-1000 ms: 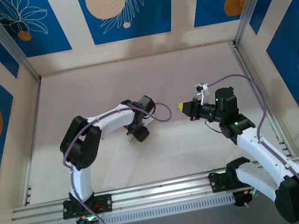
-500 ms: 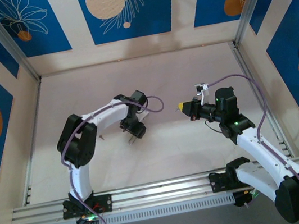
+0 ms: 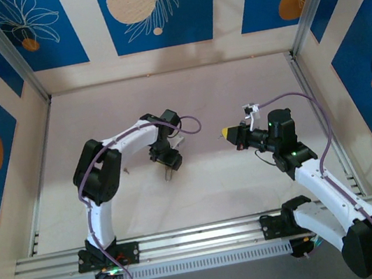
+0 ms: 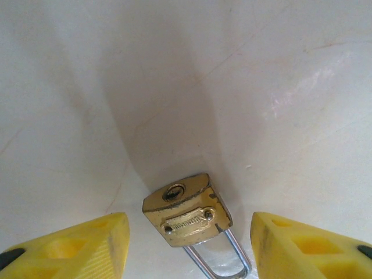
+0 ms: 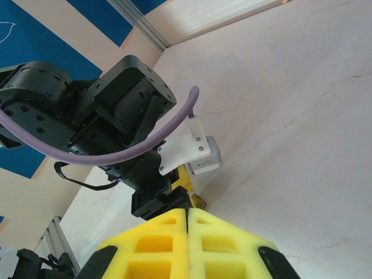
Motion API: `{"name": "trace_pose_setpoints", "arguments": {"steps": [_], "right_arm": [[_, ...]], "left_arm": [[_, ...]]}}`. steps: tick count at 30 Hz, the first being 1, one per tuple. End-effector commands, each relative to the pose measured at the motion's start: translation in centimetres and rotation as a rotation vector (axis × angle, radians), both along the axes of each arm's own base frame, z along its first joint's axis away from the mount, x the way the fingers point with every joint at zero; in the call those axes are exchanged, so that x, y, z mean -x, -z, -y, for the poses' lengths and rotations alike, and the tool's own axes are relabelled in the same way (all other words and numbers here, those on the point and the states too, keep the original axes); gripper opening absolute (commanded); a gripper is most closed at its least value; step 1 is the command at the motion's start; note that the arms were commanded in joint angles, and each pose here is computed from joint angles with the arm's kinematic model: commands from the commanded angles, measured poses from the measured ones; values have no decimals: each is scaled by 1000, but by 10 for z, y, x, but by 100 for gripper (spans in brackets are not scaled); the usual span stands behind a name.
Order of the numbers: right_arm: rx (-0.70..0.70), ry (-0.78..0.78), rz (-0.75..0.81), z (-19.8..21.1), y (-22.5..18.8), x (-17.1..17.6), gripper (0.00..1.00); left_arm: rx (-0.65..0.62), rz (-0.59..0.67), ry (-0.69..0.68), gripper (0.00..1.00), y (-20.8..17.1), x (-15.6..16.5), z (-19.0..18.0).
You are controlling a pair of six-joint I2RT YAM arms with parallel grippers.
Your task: Unlock with the key
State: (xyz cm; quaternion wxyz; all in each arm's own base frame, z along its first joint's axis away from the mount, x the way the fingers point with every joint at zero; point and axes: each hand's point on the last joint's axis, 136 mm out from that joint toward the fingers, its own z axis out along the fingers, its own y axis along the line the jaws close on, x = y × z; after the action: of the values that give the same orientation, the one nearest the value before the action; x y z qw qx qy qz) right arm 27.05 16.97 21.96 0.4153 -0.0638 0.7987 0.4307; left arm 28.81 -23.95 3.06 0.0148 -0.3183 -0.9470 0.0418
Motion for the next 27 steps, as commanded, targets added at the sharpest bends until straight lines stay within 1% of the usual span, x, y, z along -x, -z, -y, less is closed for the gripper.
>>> {"name": "trace_pose_setpoints", "arguments": {"steps": [1,4,7,12,17,20,22,25,27], "right_arm": [[-15,-11,10,-1,1,2,0],[-18,-12,8,-1,3,2,0],[-22,-9,11,-1,2,1,0],[-36,-17,24,-2,-2,2,0],[-40,-26,30,-3,-4,4,0],[-41,-27,33,-3,-5,6,0],[-40,-28,31,-3,-6,7,0],[-39,-25,35,-2,-8,8,0],[-36,-24,38,-2,-9,8,0]], "left_arm": [[-16,-33,-52,56,-4,6,-1],[-54,-46,-84,54,5,9,-7],[-31,-68,-115,53,15,12,-4],[-28,-62,-162,50,23,9,-2],[-36,-26,-183,42,26,5,-5],[-15,-18,-161,35,24,4,-1],[-9,-16,-136,36,22,3,1],[-4,-13,-85,41,20,4,2],[-31,-4,-67,43,19,2,-3]]}}
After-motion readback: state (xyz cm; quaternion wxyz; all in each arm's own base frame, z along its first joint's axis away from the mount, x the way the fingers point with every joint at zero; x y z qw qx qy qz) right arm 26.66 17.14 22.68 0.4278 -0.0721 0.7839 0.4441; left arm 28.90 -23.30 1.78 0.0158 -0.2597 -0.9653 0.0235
